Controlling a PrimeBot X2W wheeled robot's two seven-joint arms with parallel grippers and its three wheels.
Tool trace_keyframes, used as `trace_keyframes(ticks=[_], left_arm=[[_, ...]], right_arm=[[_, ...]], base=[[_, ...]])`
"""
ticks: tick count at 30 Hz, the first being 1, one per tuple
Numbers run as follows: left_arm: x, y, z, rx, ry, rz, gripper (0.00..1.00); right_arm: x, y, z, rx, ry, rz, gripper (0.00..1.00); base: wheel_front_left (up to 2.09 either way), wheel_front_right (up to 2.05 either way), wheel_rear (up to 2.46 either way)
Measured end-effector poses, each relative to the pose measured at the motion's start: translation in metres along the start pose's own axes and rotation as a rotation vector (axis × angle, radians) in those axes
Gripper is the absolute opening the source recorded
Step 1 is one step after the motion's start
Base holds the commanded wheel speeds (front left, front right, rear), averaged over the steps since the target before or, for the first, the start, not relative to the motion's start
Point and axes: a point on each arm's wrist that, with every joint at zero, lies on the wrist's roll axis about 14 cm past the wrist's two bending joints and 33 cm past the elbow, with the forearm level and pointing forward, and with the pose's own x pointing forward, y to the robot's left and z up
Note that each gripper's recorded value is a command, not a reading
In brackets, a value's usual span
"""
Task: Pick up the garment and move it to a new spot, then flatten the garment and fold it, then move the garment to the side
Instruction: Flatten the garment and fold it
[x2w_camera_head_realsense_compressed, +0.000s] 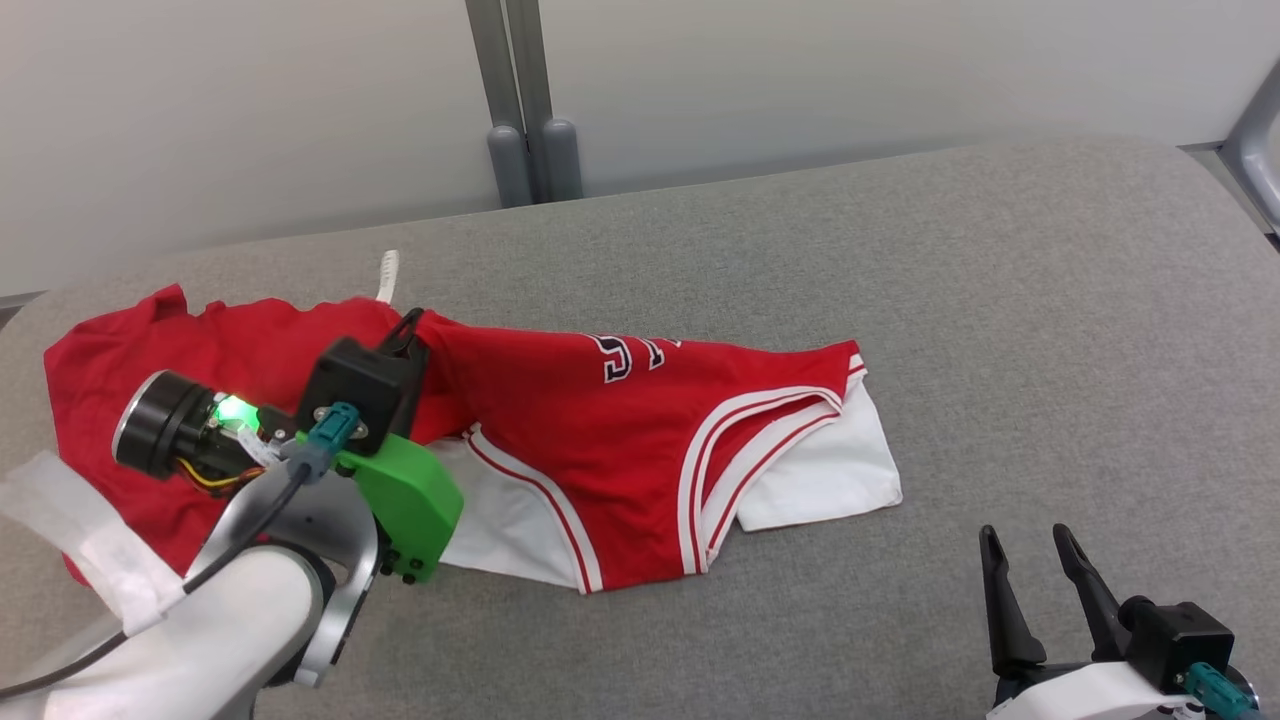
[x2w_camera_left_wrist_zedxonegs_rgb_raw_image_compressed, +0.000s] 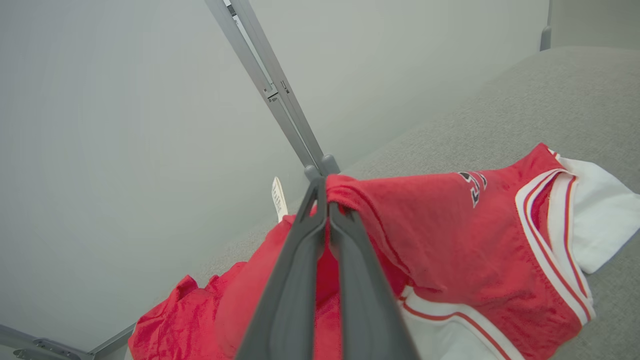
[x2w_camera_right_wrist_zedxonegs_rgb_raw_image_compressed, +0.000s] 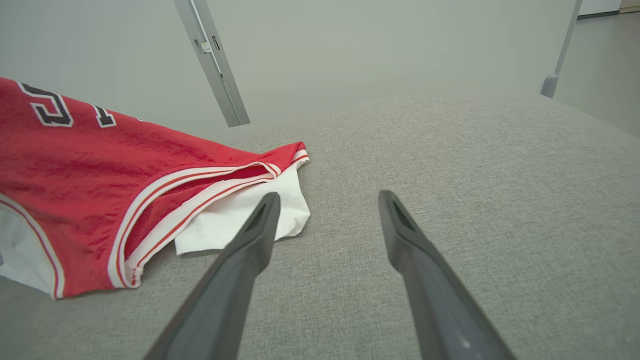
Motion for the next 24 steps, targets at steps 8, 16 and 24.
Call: trace_keyframes(ticks=[8,16,24], left_arm=[[-0.022,-0.045,-0.059,-0.052,0.206,-0.081,0.0],[-0.048,-0.081,-0.14,-0.265,0.344,-0.014,0.73],[-0.081,-0.085,-0.182,-0.413,0.454,0.08,1.0]], right_arm=[[-0.002,-0.004,0.002,0.017,-0.007,-0.015,1.0],[-0.007,-0.007,-0.005,0.02,0.015,-0.029,1.0],[-0.005,-0.006,-0.002,0.001,0.008,-0.019,1.0]], base=[[0.0,0.0,0.0],[0.0,0.0,0.0],[0.0,0.0,0.0]])
